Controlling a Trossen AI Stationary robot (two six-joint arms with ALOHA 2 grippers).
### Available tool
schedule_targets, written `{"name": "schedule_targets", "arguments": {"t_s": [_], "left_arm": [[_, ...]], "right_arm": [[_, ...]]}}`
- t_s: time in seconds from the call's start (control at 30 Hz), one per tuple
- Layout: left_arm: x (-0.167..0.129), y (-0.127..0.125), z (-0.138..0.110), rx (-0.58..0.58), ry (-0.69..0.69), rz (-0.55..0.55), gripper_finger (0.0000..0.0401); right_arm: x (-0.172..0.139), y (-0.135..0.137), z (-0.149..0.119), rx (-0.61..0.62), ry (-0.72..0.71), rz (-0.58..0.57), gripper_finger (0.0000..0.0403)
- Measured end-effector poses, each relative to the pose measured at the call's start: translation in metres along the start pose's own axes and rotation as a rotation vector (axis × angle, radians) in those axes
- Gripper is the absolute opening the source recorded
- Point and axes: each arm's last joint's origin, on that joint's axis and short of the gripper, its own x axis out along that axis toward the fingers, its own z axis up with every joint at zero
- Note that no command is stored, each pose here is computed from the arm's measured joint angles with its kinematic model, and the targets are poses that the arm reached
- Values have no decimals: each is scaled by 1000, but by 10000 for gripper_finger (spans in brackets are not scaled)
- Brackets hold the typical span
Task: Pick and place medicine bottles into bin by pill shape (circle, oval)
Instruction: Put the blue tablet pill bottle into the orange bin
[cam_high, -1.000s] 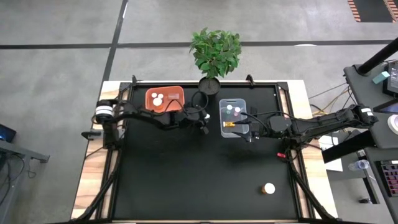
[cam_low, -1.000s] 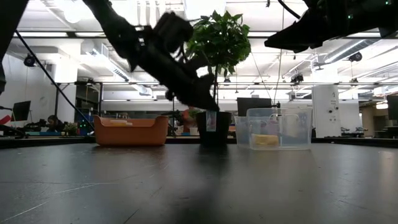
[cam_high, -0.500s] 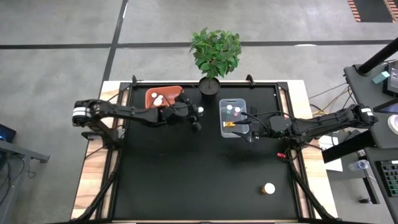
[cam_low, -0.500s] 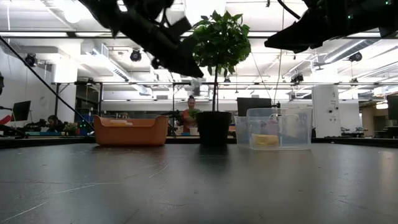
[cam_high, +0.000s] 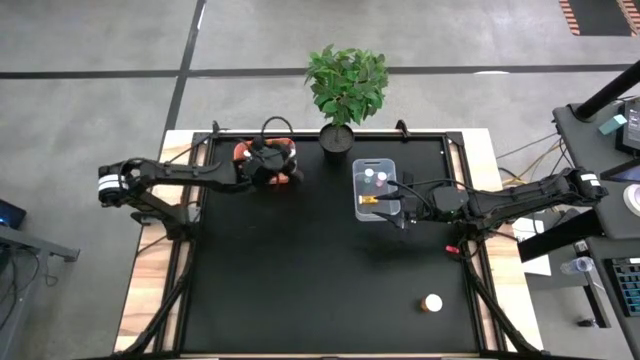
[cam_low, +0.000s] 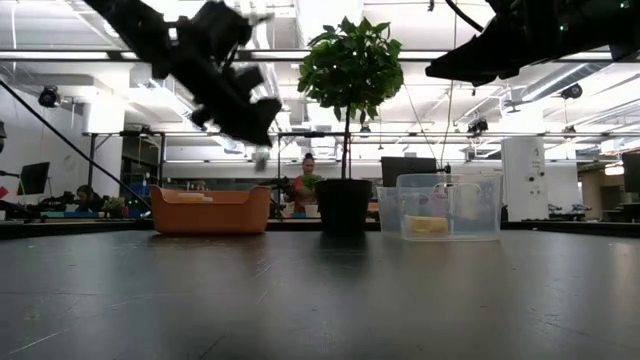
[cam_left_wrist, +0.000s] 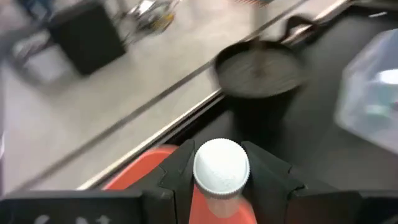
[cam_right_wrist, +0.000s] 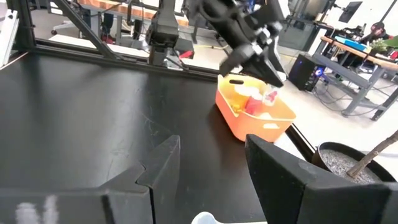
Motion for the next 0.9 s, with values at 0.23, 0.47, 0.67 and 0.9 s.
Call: {"name": "schedule_targets", "arguments": {"t_s": [0.23,0.47,0.67,0.9], "left_arm": [[20,32,-27,-91,77,136,107],[24,46,-43,-176,113,196,107],[23,47,-62,-178,150,204,107],[23,48,-66,-183,144,202,107]], "right_arm": [[0,0,0,0,0,0,176],[0,0,0,0,1,0,176],[0,0,-1,-1,1,0,176],[0,0,-1,0,1,0,176]]}}
